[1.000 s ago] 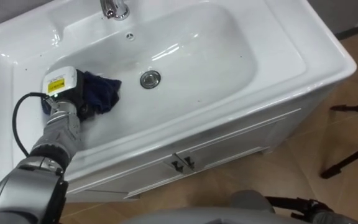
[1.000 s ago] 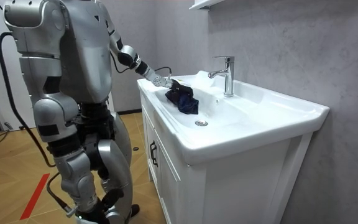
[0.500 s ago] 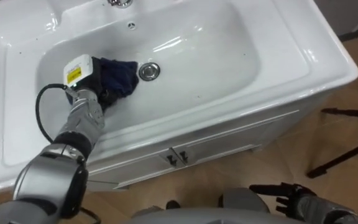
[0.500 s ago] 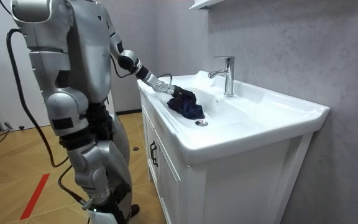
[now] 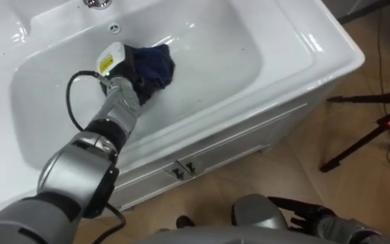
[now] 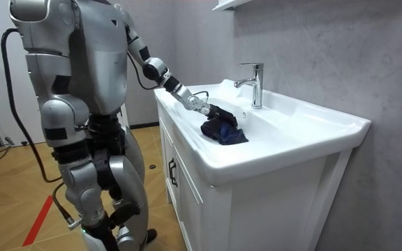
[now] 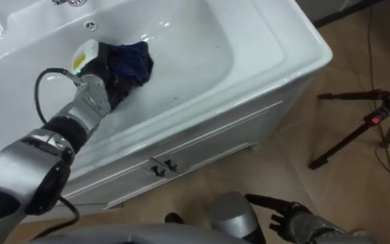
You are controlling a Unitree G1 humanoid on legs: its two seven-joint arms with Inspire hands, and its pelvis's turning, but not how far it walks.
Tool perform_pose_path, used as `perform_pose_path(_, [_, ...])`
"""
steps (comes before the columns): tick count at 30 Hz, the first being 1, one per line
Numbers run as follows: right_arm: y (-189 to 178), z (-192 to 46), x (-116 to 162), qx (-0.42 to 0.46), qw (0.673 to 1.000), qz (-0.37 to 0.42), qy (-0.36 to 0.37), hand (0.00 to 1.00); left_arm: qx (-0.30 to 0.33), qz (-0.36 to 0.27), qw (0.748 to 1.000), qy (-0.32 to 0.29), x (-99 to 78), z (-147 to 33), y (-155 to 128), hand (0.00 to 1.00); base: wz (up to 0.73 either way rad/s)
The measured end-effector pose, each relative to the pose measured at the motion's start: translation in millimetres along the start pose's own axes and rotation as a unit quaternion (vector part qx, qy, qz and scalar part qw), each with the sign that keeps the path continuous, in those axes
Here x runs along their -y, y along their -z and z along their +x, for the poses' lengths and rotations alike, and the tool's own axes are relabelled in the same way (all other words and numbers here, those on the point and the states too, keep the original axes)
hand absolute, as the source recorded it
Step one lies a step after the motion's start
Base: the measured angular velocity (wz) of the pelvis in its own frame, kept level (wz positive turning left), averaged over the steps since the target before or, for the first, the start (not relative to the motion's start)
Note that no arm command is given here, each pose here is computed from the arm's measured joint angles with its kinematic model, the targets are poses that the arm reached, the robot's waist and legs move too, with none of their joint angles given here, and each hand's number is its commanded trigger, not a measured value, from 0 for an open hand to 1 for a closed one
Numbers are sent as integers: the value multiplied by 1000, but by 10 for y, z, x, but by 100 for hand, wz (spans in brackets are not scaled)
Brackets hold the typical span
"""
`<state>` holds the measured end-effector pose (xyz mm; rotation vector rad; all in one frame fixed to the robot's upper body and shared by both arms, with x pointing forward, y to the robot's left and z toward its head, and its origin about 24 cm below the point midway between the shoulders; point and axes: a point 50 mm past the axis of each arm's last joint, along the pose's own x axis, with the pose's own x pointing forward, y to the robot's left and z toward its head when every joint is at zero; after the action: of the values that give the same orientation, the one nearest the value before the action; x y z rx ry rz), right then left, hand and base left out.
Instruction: Wipe basin
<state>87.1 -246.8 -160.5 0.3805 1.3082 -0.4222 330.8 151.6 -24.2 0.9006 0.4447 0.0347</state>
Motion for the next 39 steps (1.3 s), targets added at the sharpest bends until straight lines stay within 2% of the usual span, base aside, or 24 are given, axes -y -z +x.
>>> perform_pose_path(10, [-37,-2,-17,3,1000,-7,-8,0,-13,-61,998,10,2,8,-41,100,6])
perform_pose_path(14, [-47,-5,-7,5,1000,-3,-8,0,-17,-111,993,23,-4,19,-122,100,20])
perform_pose_path(16, [-59,-7,-4,6,1000,-5,-11,0,-6,-108,994,27,6,13,-170,100,22])
perform_pose_path(25, [-114,-11,-32,21,999,-11,-30,0,103,-141,980,97,150,-115,-708,100,4])
perform_pose_path(29, [-125,-15,-8,30,999,-6,-27,0,119,-166,972,116,130,-133,-793,100,0])
perform_pose_path(39, [-101,-18,19,35,999,6,-32,0,173,-176,958,144,88,-207,-1025,100,3])
